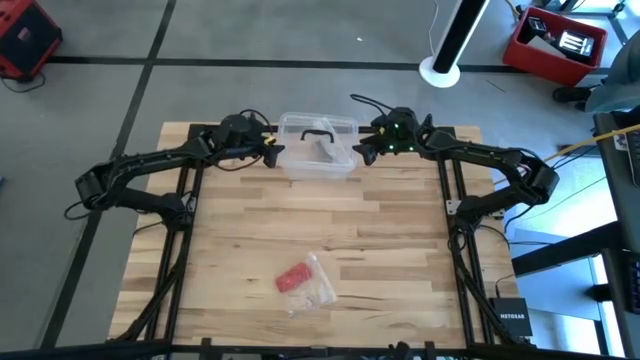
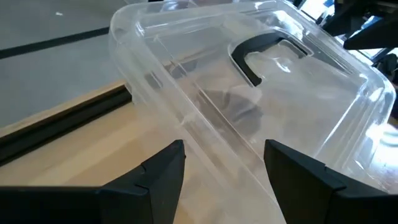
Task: Roll bandage
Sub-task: Remove the lid of the container
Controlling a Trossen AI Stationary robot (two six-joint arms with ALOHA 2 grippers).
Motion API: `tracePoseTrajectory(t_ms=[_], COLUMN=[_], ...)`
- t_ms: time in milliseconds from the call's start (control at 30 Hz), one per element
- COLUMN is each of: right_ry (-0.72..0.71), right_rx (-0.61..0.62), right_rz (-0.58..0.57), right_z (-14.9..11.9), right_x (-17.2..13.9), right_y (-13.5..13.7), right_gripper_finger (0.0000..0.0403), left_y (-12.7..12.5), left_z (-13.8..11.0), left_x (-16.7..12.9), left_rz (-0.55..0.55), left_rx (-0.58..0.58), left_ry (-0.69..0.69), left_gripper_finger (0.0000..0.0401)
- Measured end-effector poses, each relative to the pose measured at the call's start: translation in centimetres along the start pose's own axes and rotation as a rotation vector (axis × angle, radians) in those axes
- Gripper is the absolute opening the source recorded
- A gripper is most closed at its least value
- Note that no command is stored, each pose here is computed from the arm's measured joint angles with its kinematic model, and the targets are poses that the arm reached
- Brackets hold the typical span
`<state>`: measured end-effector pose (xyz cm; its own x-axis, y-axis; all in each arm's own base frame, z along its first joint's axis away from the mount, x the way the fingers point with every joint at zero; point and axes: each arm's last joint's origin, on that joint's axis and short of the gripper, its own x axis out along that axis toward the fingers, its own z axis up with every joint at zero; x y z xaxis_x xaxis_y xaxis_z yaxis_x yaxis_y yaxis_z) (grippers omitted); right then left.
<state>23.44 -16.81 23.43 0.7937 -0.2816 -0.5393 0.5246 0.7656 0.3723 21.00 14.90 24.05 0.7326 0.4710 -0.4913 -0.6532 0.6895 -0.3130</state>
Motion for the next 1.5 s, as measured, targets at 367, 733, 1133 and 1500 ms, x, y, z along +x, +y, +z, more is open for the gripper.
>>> tracePoseTrajectory(t_ms=[367, 733, 1133, 1500], right_ry=[-0.001, -0.118, -0.214, -0.193], right_rx=[-0.002, -0.089, -0.294, -0.33], right_rz=[0.069, 0.148, 0.21, 0.183], right_z=[0.0, 1.5, 1.7, 1.5], right_x=[-0.3, -2.4, -2.2, -2.1], right_y=[0.8, 2.0, 4.5, 4.3], right_gripper_finger=[0.0221, 0.0221, 0.0221, 0.0221], left_y=[-0.8, -0.9, -2.1, -3.4], left_z=[0.1, 0.0, 0.0, 2.2], left_x=[0.0, 0.0, -0.1, -3.6], left_rz=[-0.022, -0.025, -0.087, -0.109], left_rx=[0.138, 0.215, 0.335, 0.434], left_ry=[-0.03, -0.026, -0.059, -0.166], left_gripper_finger=[0.021, 0.021, 0.021, 0.021])
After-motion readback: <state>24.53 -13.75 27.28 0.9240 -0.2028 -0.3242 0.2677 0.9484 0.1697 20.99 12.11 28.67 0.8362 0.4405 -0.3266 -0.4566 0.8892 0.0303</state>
